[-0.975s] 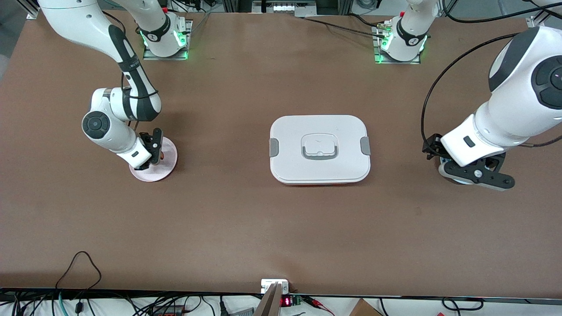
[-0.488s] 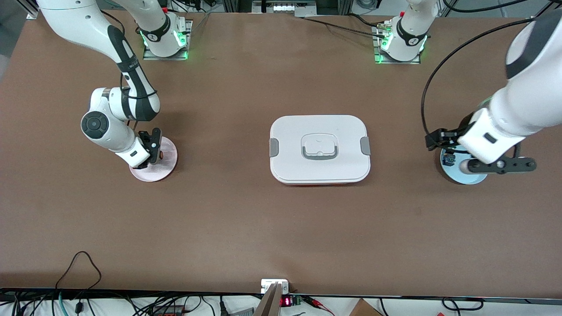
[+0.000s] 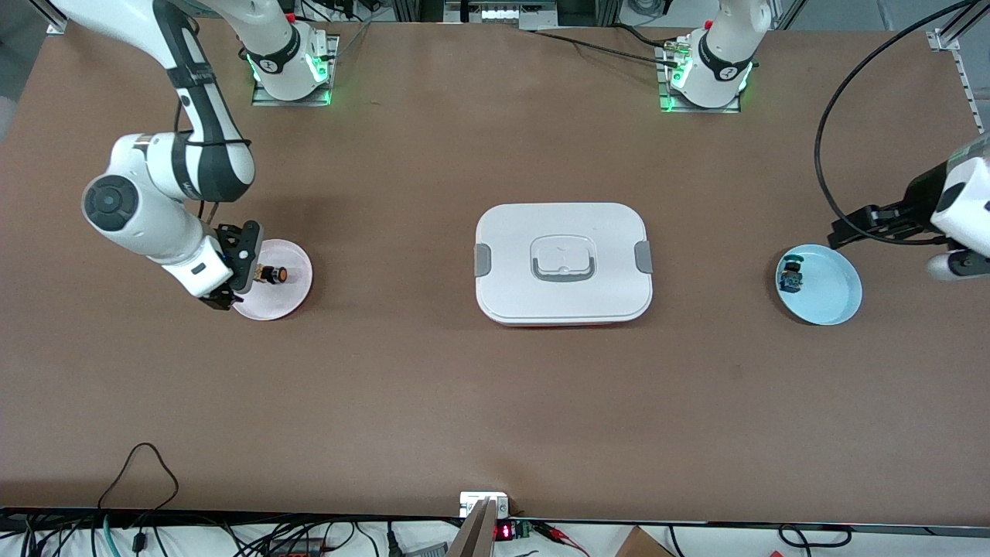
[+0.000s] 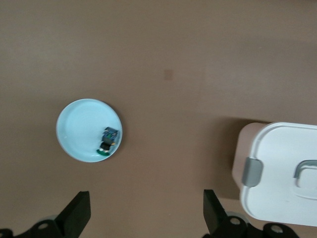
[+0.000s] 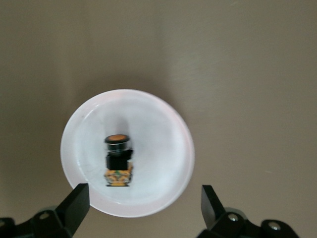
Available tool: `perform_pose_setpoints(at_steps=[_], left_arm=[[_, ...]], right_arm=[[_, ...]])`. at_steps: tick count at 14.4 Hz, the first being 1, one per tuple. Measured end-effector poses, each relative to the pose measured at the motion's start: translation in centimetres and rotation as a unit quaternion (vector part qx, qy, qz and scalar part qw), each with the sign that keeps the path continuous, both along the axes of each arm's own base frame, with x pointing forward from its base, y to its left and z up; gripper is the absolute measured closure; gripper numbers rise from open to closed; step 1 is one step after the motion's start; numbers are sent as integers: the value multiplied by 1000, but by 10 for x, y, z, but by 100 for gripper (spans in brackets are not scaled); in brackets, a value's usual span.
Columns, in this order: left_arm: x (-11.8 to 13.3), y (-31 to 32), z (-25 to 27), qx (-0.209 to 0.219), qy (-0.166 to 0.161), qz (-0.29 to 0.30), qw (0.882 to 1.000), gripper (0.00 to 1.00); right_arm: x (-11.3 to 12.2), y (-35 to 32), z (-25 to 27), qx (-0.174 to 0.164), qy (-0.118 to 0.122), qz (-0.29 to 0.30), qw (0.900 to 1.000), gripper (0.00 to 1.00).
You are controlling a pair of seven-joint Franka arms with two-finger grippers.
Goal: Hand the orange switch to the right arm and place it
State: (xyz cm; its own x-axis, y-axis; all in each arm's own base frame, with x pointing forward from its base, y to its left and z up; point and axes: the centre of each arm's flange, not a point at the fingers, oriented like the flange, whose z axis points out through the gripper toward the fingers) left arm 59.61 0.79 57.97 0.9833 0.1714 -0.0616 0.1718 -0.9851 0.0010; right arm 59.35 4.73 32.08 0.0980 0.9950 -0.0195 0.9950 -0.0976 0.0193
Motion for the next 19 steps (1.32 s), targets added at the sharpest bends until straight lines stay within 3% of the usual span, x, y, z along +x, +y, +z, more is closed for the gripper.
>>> perform_pose_setpoints(at_steps=[2,5,8,10,13,16,17,18,19], left_arm=[[-20,10,-3,6,-2,-12,1000,0],[-38,16,4,5,-30,-49,998,0],[-38,25,0,5,-33,-84,996,0],[-38,27,-3,4,-31,-89,996,0],[-39,38,-3,4,-30,-80,996,0],[-40,49,-4,4,-30,-74,997,0],[-40,48,-4,4,-30,-75,997,0],[-40,47,-4,4,-30,-76,997,0],[-40,46,-4,4,-30,-77,997,0]], right_arm=[[11,2,21,6,-23,-13,1000,0],[17,3,42,22,-37,-114,993,0],[18,5,72,47,-33,-247,967,0],[15,6,91,44,-3,-349,936,0],[9,2,103,23,38,-481,876,0],[3,-18,118,-15,79,-604,793,0],[2,-22,129,-24,86,-629,772,0],[2,-24,143,-31,89,-642,761,0],[3,-27,160,-37,82,-646,758,0]])
